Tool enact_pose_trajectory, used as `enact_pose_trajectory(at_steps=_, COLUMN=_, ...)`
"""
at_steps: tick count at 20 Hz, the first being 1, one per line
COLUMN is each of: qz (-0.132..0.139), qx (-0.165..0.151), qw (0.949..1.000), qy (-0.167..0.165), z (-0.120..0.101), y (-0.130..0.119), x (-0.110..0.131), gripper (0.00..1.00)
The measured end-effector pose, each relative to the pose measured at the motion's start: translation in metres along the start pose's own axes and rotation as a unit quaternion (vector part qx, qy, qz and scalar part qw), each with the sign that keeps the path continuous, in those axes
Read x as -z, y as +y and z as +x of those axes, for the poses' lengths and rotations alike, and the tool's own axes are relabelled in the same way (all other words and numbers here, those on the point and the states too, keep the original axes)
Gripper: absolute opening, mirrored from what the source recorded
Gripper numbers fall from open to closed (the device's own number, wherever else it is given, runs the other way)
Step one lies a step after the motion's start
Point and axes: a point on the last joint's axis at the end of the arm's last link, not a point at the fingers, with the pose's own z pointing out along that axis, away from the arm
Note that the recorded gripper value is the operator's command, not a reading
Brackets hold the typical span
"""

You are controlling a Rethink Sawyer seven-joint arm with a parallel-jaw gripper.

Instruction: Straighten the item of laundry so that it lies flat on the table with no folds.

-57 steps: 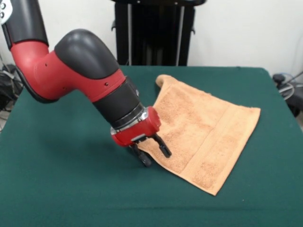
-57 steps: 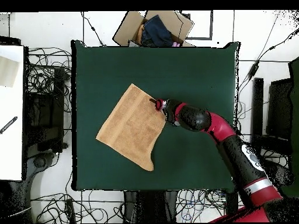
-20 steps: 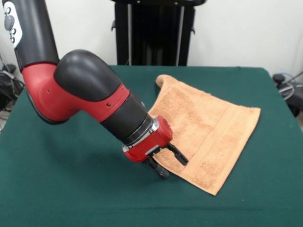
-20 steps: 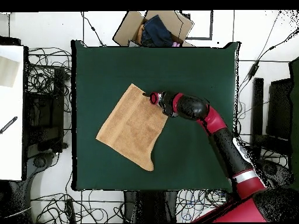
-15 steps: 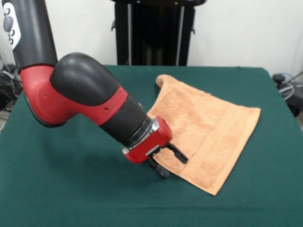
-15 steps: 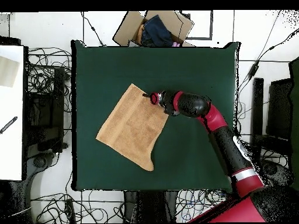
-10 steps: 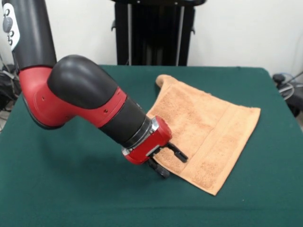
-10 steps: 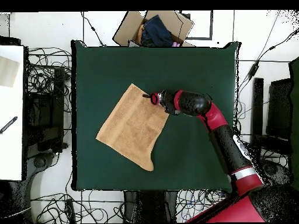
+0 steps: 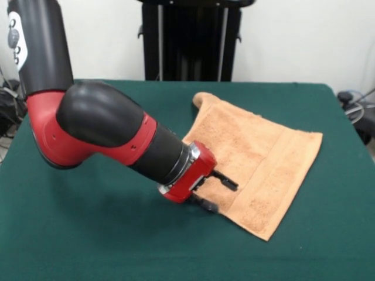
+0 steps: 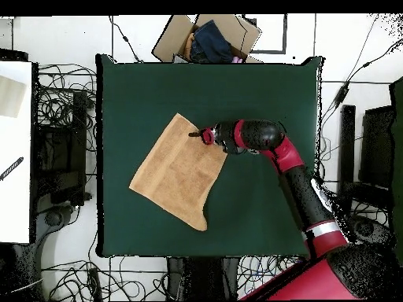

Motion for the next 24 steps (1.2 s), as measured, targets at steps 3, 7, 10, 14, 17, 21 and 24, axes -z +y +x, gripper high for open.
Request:
enact_pose_trajectory(at_steps=3, qz=-0.022, qx=0.008, qw=0.9996, qy=0.013, z=0.003, y=0.001, x=-0.004, gripper=1.00)
enact_pose_trajectory(at_steps=7, qz=-0.049, qx=0.022, qw=0.9981, qy=0.031, z=0.008, y=0.003, x=-0.009, gripper=1.00)
enact_pose_trajectory(at_steps=10, qz=-0.065, qx=0.032, qw=0.9964, qy=0.044, z=0.014, y=0.006, x=-0.013, gripper=1.00)
enact_pose_trajectory(at_steps=14, qz=-0.075, qx=0.035, qw=0.9953, qy=0.050, z=0.018, y=0.008, x=-0.016, gripper=1.00)
enact_pose_trajectory(at_steps=17, qz=-0.075, qx=0.035, qw=0.9953, qy=0.050, z=0.018, y=0.008, x=-0.016, gripper=1.00)
enact_pose_trajectory(at_steps=21, qz=-0.075, qx=0.035, qw=0.9953, qy=0.050, z=0.018, y=0.008, x=-0.016, gripper=1.00)
enact_pose_trajectory(at_steps=24, qz=-0.075, qx=0.035, qw=0.9953, qy=0.050, z=0.018, y=0.008, x=-0.016, gripper=1.00)
